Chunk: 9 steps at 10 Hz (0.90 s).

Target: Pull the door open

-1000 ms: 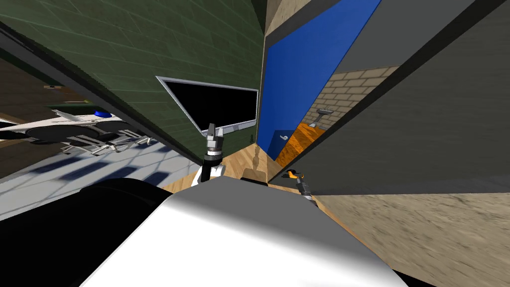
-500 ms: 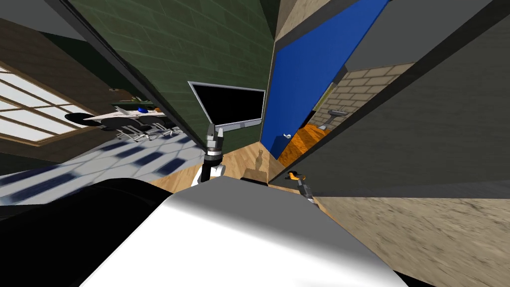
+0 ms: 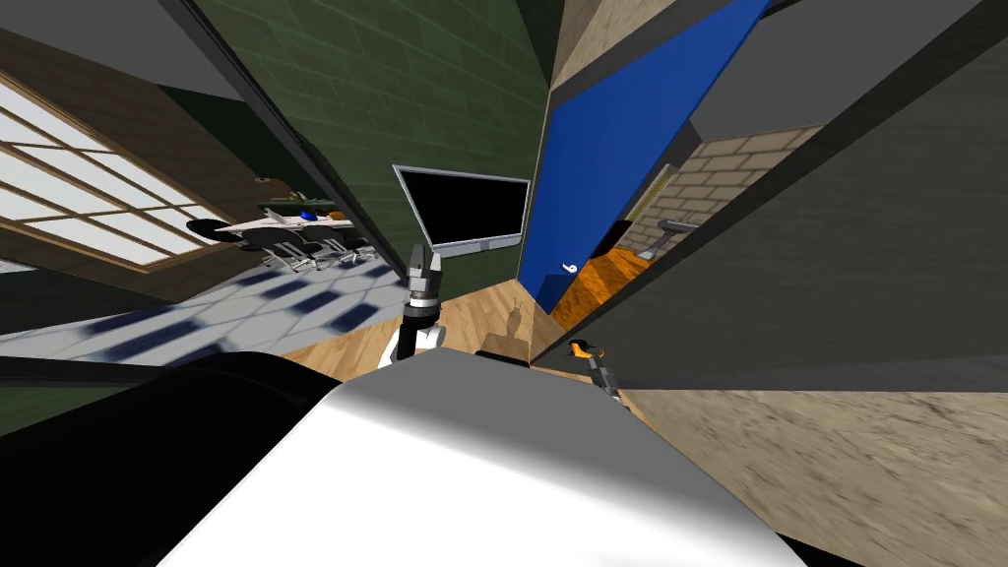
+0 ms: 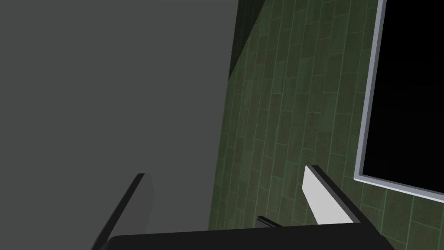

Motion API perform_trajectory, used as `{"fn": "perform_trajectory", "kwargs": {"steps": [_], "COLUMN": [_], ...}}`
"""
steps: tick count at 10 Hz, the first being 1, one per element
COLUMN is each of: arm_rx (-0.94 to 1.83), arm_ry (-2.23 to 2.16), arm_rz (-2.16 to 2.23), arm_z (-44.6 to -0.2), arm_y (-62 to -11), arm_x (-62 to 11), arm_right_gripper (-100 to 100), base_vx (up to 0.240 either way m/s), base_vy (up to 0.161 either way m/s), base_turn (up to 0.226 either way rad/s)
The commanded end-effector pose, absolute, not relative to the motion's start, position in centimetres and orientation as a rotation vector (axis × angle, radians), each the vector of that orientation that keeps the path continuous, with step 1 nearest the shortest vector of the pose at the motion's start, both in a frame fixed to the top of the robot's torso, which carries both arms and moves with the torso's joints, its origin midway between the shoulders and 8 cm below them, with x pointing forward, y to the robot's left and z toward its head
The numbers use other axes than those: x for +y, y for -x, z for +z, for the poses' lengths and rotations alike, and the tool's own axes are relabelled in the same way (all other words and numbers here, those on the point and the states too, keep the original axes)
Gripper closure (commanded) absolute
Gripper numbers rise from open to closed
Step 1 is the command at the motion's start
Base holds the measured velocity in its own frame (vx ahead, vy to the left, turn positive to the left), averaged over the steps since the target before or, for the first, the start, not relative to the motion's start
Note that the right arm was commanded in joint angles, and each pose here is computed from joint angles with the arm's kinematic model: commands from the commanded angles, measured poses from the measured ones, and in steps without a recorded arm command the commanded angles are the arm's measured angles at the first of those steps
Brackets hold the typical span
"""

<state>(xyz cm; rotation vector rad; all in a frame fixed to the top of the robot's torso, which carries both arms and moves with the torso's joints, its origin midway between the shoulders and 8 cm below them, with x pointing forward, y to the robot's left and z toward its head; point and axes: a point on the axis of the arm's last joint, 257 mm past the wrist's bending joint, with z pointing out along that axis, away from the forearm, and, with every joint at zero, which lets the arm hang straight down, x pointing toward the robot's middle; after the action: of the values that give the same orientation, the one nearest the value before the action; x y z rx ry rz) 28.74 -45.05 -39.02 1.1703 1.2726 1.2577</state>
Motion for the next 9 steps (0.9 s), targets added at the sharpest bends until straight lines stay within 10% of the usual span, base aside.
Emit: {"fn": "perform_trajectory", "kwargs": {"steps": [1,9], "arm_rx": [1.293,1.354], "arm_ry": [-1.158,-1.116], "arm_rz": [1.284,1.357], "arm_z": [-39.1,-39.4], "arm_y": [-29.8,-32.7], "arm_x": [-43.8,-40.1], "arm_right_gripper": [100,100], "base_vx": [-0.124,-0.124], "base_vy": [-0.013,-0.017], "base_turn": [-0.084,-0.041]}}
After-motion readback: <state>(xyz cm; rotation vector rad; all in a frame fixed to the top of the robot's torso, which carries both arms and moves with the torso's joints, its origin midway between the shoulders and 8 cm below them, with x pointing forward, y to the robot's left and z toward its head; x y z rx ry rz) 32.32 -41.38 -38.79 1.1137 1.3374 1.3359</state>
